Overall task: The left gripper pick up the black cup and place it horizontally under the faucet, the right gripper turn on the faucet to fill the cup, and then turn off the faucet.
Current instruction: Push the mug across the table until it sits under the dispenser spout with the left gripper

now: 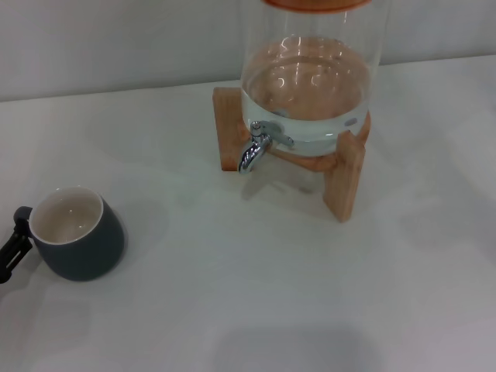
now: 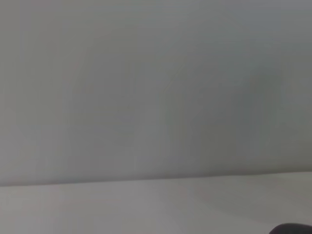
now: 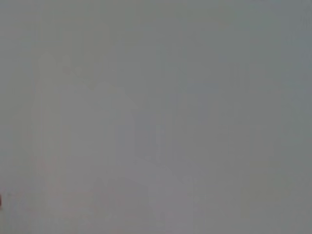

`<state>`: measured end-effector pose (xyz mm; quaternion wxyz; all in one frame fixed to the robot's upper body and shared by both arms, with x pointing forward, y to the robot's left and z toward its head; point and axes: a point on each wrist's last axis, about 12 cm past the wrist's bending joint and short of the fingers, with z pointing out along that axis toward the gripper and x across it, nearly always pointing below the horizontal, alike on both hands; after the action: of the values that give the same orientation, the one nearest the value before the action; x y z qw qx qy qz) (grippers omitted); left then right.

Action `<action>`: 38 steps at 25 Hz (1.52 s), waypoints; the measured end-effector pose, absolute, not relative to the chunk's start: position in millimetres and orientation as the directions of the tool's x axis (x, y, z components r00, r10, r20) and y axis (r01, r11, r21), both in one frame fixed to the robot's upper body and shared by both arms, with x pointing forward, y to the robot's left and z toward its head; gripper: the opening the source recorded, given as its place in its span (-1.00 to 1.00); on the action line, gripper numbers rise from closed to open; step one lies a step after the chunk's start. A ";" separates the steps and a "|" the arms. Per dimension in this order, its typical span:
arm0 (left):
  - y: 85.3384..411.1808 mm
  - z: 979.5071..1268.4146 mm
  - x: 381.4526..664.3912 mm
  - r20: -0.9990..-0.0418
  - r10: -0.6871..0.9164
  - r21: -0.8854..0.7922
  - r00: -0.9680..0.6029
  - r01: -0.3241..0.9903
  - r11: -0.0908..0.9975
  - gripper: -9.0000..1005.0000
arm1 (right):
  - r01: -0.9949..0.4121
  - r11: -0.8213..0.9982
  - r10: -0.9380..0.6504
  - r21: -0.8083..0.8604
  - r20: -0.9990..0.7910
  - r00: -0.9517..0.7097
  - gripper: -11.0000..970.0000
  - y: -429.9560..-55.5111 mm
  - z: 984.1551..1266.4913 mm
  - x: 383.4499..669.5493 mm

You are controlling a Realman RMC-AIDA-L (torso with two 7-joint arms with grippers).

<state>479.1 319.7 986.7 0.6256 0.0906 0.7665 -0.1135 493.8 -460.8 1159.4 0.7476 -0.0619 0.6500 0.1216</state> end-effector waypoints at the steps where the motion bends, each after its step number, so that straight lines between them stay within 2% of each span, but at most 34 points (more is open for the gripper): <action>1: 319.8 986.3 479.4 -0.979 -0.002 -0.060 -0.205 0.279 0.958 0.72 | -0.262 0.963 0.101 0.066 -0.987 0.125 0.55 -460.8 1159.4 493.8; 38: 313.3 990.3 489.8 -0.980 0.100 0.036 -0.172 0.340 0.940 0.64 | -0.266 0.962 0.100 0.063 -0.987 0.126 0.55 -460.3 1159.5 493.6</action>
<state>489.8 313.3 990.3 0.6271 0.1448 0.7594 -0.0958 493.6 -460.3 1159.5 0.7477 -0.0641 0.6495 0.1224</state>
